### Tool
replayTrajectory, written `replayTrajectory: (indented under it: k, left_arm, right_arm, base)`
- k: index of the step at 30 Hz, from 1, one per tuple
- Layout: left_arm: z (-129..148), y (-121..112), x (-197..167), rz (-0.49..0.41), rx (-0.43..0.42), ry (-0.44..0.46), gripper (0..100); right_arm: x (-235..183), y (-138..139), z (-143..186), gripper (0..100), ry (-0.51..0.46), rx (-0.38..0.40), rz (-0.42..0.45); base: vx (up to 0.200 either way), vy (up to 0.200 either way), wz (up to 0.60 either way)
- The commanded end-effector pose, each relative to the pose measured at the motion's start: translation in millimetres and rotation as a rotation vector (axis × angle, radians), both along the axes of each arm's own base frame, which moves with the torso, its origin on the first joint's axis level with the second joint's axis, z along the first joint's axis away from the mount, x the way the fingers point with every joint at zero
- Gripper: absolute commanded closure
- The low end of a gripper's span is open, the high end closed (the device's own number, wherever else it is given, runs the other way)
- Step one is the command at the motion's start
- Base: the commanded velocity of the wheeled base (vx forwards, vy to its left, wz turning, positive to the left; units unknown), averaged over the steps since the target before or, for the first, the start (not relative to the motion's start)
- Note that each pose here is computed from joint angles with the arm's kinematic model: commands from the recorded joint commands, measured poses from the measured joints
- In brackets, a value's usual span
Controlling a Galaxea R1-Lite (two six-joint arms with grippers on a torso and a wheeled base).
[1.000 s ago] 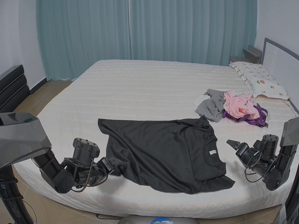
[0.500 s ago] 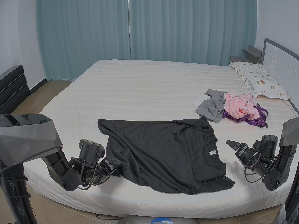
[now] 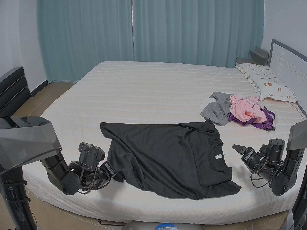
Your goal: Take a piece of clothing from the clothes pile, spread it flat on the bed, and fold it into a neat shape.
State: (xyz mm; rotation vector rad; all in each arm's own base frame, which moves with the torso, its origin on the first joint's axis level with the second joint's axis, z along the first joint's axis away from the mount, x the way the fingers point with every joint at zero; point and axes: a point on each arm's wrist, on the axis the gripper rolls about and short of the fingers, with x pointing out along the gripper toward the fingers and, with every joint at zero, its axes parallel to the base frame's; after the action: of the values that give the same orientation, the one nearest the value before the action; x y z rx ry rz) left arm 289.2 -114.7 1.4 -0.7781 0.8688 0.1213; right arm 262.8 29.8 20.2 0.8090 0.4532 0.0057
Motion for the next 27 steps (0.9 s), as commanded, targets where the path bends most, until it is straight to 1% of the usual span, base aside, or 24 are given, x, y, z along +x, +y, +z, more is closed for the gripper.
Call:
replayTrajectory:
  k: [1, 5, 11, 14, 16, 17, 19, 20, 22, 27]
  left_arm:
    - [14, 3, -5, -0.01, 0.006, -0.029, 100]
    - [26, 9, -10, -0.027, 0.05, -0.028, 100]
    - [39, 19, -14, -0.03, 0.084, -0.027, 100]
    - [41, 23, -17, -0.046, 0.111, -0.01, 100]
    - [41, 23, -17, -0.047, 0.113, -0.009, 100]
    - [40, 26, -18, -0.058, 0.141, 0.013, 100]
    - [40, 26, -18, -0.058, 0.141, 0.013, 100]
    - [46, 35, -18, -0.054, 0.159, 0.002, 100]
    - [50, 42, -20, -0.053, 0.181, 0.002, 100]
    - [57, 56, -27, -0.077, 0.244, 0.051, 100]
  right_arm:
    - [1, 0, 1, 0, -0.014, 0.001, -0.001]
    - [1, 0, 2, 0, -0.016, 0.001, -0.002]
    - [1, -1, 1, 0, -0.012, 0.001, -0.004]
    - [1, -1, 1, 0, -0.011, 0.001, -0.005]
    - [1, -1, 1, 0, -0.011, 0.001, -0.005]
    - [1, -1, 0, 0, -0.011, 0.001, -0.005]
    - [1, -1, 0, 0, -0.011, 0.001, -0.005]
    - [1, -2, 1, 0, -0.012, 0.001, -0.007]
    - [1, -2, 0, 0, -0.011, 0.001, -0.008]
    - [1, -2, -3, 0, 0.001, -0.001, -0.01]
  base:
    - [0.0, 0.0, 0.0]
    - [0.0, 0.0, 0.0]
    - [0.0, 0.0, 0.0]
    - [0.0, 0.0, 0.0]
    - [0.0, 0.0, 0.0]
    - [0.0, 0.0, 0.0]
    - [0.0, 0.0, 0.0]
    - [0.0, 0.0, 0.0]
    - [0.0, 0.0, 0.0]
    - [0.0, 0.0, 0.0]
